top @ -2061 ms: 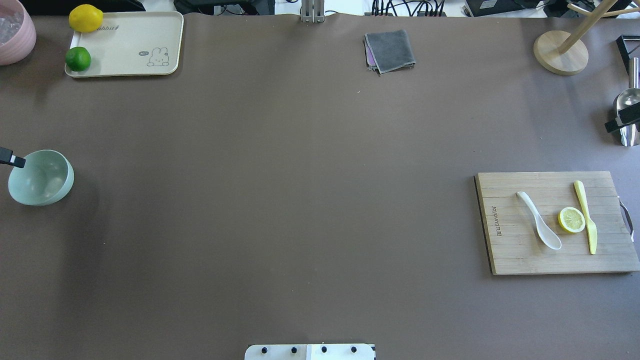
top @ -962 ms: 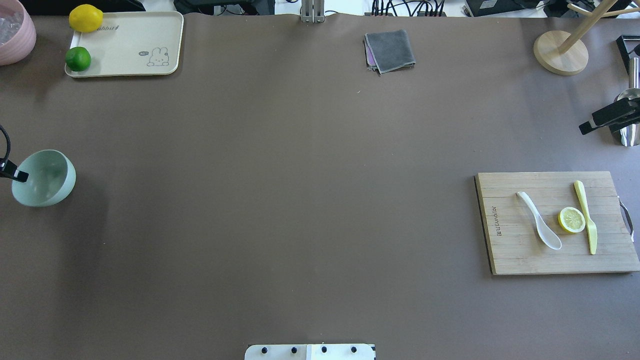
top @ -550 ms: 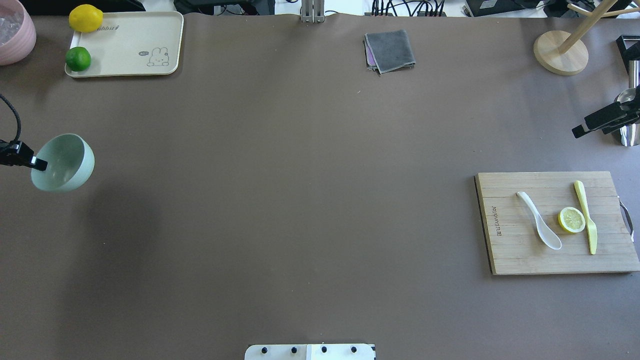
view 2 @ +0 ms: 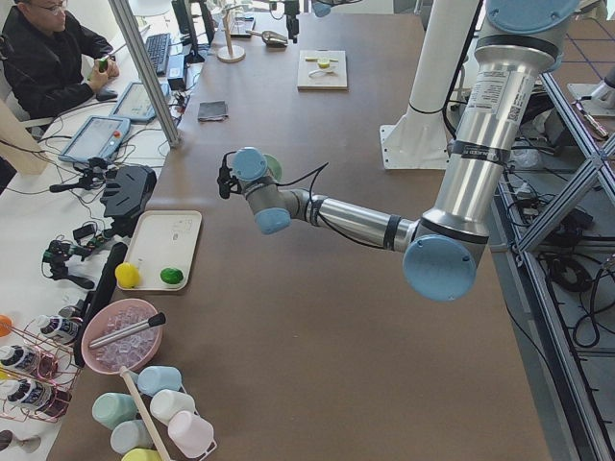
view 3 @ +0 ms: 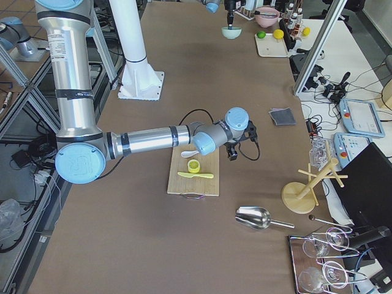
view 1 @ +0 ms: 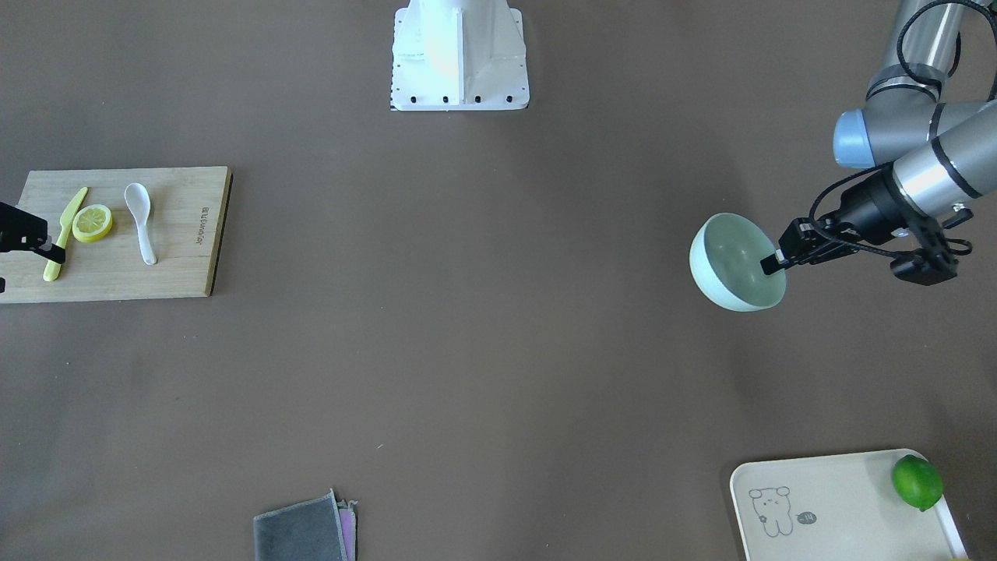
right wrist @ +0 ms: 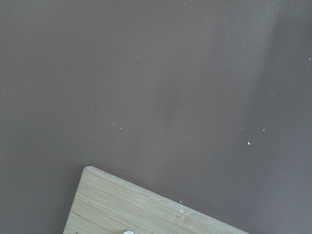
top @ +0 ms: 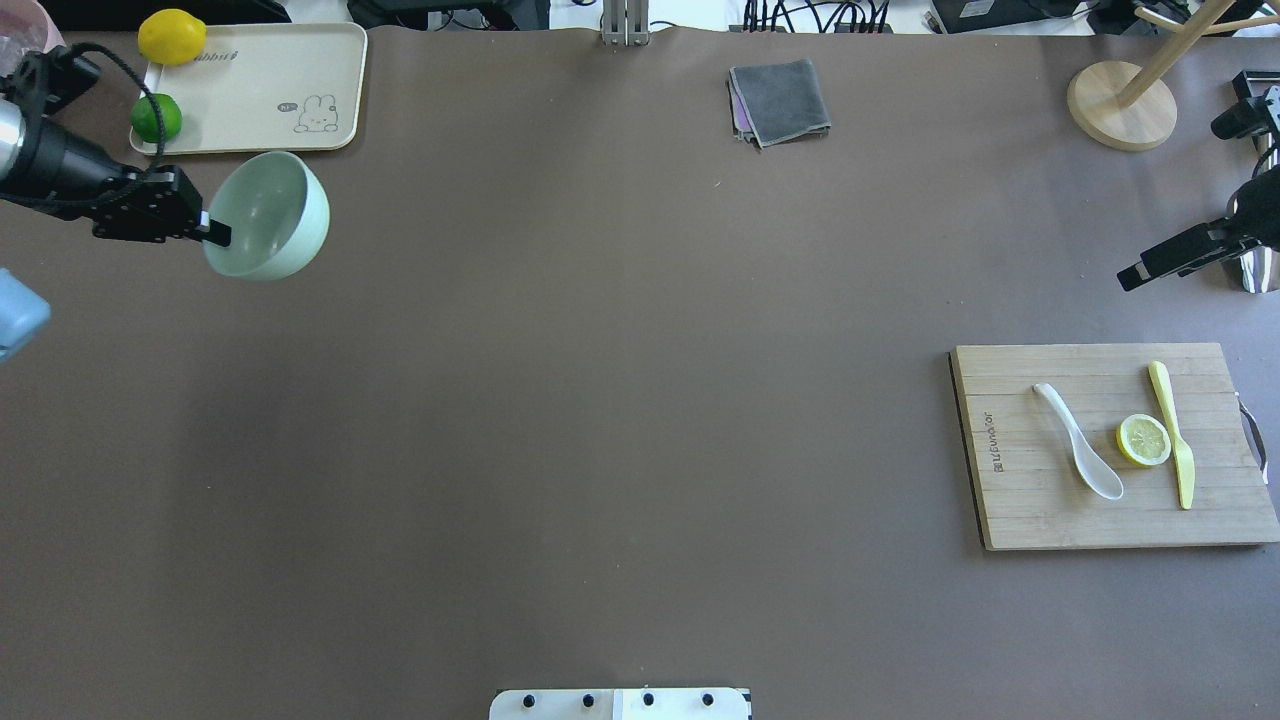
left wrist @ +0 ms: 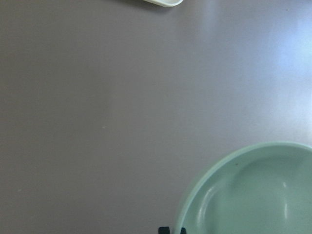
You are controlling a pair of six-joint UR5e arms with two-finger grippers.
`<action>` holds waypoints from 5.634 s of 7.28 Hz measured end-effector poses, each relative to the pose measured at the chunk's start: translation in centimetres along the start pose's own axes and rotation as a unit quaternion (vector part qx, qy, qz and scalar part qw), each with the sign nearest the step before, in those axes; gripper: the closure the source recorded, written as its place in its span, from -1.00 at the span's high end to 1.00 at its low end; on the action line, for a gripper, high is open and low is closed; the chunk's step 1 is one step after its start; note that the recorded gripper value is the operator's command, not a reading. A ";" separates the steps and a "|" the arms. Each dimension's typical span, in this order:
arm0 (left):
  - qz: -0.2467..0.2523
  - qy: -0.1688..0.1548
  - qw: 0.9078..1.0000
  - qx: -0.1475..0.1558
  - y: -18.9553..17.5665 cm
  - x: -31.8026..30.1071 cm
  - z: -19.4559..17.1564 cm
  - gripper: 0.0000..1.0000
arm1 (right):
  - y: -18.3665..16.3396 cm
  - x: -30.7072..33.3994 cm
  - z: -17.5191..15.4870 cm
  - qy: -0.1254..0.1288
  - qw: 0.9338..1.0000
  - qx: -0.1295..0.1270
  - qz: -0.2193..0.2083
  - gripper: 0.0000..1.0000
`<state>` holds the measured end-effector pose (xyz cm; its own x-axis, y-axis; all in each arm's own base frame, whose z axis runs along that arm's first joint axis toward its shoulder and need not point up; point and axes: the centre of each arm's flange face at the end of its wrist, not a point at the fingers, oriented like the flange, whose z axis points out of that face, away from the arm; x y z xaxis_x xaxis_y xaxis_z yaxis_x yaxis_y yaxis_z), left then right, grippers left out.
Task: Place spoon in bowl
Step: 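Carry the green bowl to table center with left gripper while right arm advances, then release the bowl and lift left gripper while right gripper lowers toward spoon, then grasp the white spoon on the cutting board with the right gripper, then lift the spoon and carry it with the right gripper toward the bowl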
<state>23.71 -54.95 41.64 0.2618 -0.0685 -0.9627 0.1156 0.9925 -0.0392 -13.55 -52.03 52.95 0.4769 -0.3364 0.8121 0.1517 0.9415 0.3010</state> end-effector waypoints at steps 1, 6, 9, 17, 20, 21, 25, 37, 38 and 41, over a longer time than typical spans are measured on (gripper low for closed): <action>-0.004 -0.002 1.000 0.006 0.5 3.5 3.0 -1.00 | 0.1 -0.5 0.4 0.002 1.000 0.009 -0.020 1.00; -0.008 -0.084 0.994 0.070 6.6 23.5 17.8 -1.00 | -0.3 -4.9 3.9 0.032 0.996 0.014 -0.080 1.00; 0.020 -0.112 0.988 0.106 11.0 26.6 24.3 -1.00 | -0.3 -7.2 4.1 0.024 0.995 0.015 -0.099 1.00; 0.018 -0.072 0.992 0.104 7.5 28.5 17.9 0.95 | 2.3 -8.8 7.8 0.039 0.997 -0.011 -0.059 1.00; 0.034 -0.076 0.991 0.109 4.8 26.9 15.4 0.95 | 6.8 -7.9 6.9 0.046 0.998 -0.024 -0.018 1.00; 0.039 -0.080 0.990 0.114 4.7 26.0 15.0 0.96 | 8.0 -7.8 6.8 0.051 0.998 -0.028 -0.013 1.00; 0.104 -0.110 0.978 0.146 4.0 19.5 10.6 0.96 | 9.1 -9.3 9.6 0.079 0.996 -0.038 0.011 1.00; 0.118 -0.145 0.968 0.165 2.5 16.3 10.5 0.96 | 9.8 -9.5 12.8 0.091 0.994 -0.061 -0.001 -1.00; 0.118 -0.146 0.968 0.165 2.5 16.1 10.5 0.95 | 9.3 -10.0 12.0 0.085 0.995 -0.053 -0.003 -1.00; 0.135 -0.156 0.965 0.163 2.0 15.0 10.1 0.96 | 4.8 -14.1 6.6 0.036 0.999 -0.016 -0.001 -1.00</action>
<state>37.52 -54.98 29.84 0.5948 0.1100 -0.7963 0.2853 0.8972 0.3370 -25.29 -42.85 46.28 0.5368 -0.3375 0.7733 0.1793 0.9412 0.2863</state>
